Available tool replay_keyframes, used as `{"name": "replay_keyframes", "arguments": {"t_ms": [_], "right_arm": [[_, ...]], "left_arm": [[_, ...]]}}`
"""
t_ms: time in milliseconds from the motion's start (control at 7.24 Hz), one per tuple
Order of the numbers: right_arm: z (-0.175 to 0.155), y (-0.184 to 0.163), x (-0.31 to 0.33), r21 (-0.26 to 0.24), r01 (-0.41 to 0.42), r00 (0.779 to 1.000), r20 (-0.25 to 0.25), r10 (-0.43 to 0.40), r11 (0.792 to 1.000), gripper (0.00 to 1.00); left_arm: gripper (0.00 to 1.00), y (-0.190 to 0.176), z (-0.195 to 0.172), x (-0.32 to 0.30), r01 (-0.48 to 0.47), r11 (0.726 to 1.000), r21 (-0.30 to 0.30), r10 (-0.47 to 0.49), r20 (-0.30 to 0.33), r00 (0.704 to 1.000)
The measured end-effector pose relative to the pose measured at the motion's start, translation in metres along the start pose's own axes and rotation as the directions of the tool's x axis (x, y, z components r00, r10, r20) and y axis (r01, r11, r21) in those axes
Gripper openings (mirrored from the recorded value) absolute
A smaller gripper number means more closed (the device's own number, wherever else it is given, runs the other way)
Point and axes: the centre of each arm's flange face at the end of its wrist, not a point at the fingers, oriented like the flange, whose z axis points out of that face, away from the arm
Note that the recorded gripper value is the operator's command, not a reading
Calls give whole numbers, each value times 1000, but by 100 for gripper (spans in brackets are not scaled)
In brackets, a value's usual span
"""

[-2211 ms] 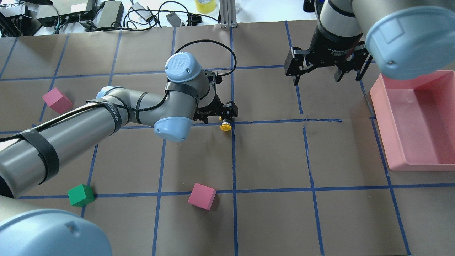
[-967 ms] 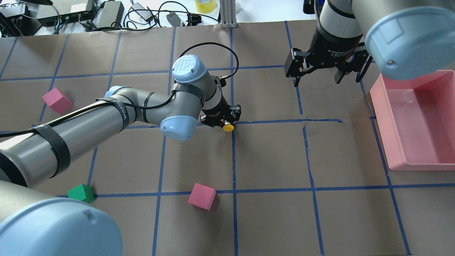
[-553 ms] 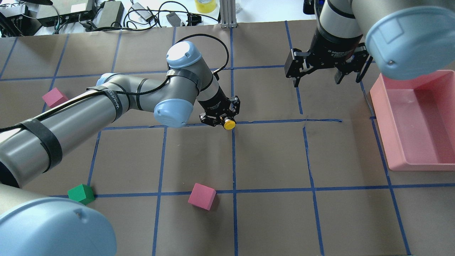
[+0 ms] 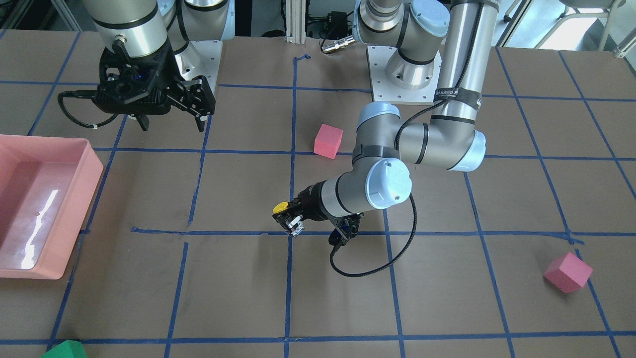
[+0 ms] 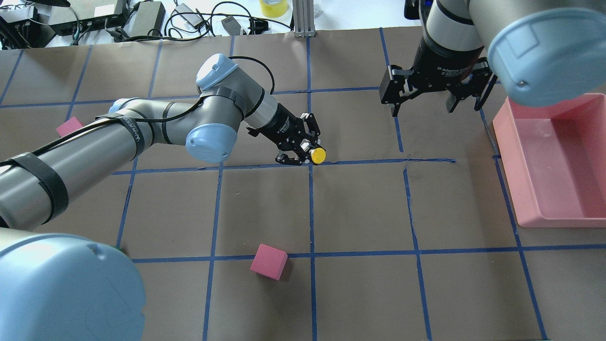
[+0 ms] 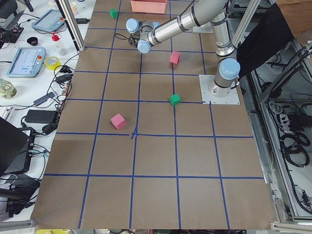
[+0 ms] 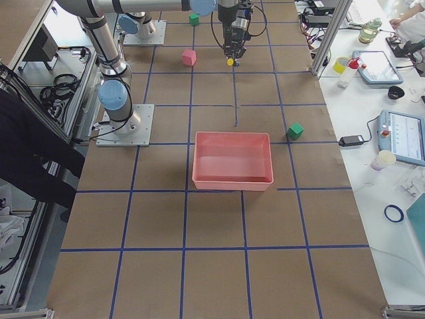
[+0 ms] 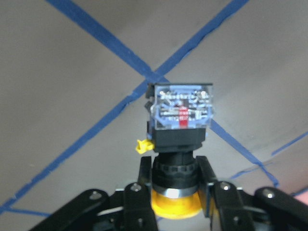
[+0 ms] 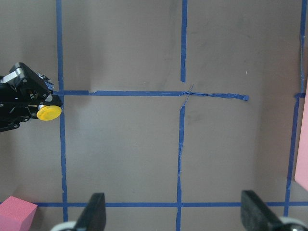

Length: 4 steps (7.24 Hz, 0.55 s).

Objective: Align button upright
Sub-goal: 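Rotate the held switch with the left gripper to stand yellow cap up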

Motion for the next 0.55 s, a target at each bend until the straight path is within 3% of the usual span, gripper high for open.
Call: {"name": "replay_keyframes", "arguments": {"t_ms": [276,553], "right_arm": [[0,1,0,-2,0,1000,-1,0,1000,100],[5,3,0,-13,1,1000,-1,-1,1000,100]], "left_arm": [[0,-26,-7,-16,103,982,-159,-116,-75,990],[0,-46,-6,-38,165,942,-292,-206,-117,972]]}}
